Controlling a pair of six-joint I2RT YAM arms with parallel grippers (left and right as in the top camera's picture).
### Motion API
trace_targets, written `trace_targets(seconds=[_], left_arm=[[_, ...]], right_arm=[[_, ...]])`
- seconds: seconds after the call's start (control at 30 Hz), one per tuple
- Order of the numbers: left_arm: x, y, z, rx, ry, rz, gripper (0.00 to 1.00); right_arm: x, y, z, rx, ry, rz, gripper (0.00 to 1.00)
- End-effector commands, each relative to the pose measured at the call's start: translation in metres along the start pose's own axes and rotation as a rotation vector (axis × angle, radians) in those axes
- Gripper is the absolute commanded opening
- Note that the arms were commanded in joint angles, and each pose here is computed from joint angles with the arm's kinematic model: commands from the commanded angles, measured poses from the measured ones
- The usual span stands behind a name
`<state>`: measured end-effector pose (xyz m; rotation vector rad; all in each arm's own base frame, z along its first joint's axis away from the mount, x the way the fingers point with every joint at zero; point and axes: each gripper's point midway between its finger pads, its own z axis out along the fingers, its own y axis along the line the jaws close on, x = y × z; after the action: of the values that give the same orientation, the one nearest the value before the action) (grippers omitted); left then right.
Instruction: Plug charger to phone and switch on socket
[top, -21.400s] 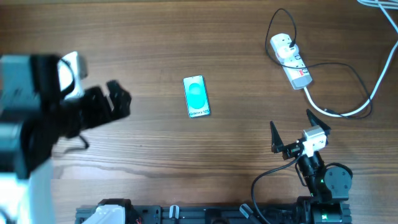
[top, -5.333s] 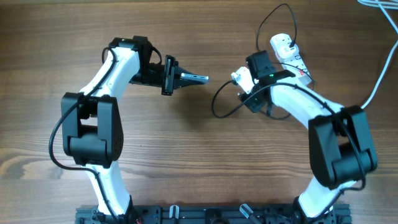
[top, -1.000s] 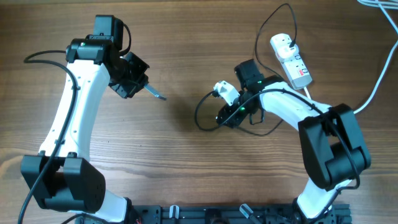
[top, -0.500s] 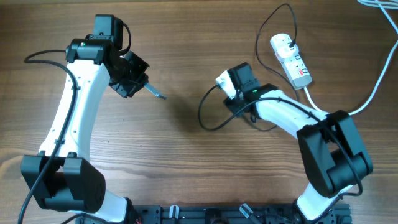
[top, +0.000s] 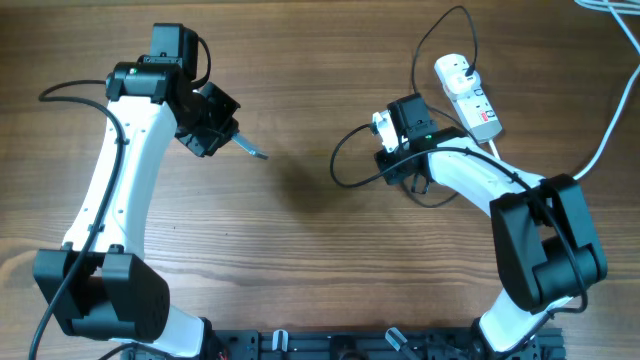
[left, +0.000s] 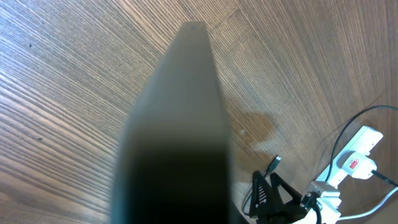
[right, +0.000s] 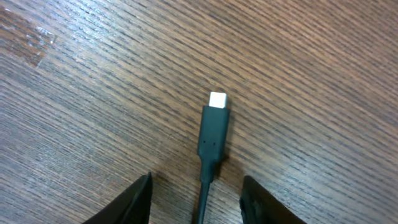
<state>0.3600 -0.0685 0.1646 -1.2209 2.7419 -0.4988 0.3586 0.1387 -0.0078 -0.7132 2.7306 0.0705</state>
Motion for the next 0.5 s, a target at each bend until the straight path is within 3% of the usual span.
trace_targets(seconds=[0.0, 0.47], left_arm=[[-0.002, -0.004, -0.009, 0.024, -0.025, 0.012, 0.04], [-0.002, -0.003, -0.009, 0.021, -0.023, 0.012, 0.04]], right_arm=[[0.060, 0.001, 0.033, 0.040, 0.184, -0.021, 0.45], [0.050, -0.008, 0.035, 0.062, 0.143, -0.039, 0.34]])
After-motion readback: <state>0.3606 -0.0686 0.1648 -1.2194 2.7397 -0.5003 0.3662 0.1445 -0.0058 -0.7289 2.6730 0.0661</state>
